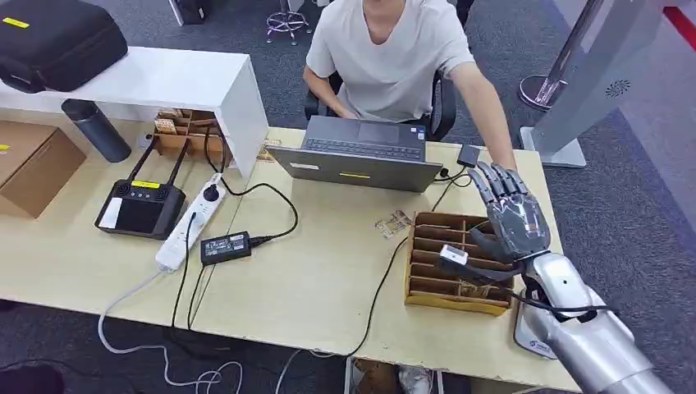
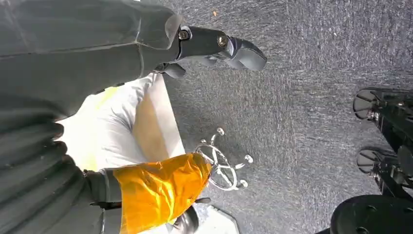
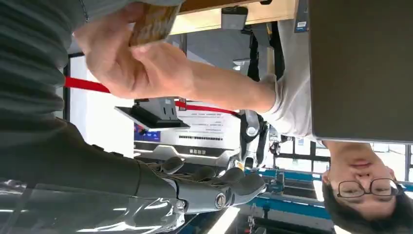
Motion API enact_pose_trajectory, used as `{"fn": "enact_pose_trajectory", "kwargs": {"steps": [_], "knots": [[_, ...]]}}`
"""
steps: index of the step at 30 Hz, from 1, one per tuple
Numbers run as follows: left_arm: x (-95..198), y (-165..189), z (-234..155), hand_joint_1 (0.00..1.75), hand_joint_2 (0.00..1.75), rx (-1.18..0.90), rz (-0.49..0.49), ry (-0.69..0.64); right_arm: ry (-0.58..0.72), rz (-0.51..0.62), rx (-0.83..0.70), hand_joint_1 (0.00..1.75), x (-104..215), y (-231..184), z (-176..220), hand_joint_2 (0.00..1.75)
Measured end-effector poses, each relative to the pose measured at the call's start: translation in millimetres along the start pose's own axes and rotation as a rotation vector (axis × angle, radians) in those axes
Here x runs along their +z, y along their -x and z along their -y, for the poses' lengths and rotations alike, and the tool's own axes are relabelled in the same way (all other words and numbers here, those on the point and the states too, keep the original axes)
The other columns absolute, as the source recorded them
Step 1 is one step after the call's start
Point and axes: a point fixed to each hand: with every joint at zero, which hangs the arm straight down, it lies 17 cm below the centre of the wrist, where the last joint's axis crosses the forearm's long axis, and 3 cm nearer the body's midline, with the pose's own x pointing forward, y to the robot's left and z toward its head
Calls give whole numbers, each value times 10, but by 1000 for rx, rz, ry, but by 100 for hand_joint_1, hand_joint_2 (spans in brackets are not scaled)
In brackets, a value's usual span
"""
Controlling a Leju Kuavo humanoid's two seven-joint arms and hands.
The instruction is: Pass the card to the sensor for recognition and then transmit it.
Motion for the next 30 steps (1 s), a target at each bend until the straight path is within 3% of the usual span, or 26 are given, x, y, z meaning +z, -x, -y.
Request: {"fn": "enact_pose_trajectory", "kwargs": {"steps": [30], "knots": [[-2,-28,45,0,175,21,13,18,-67,-45,-4,0,268,110,-243,175]]}}
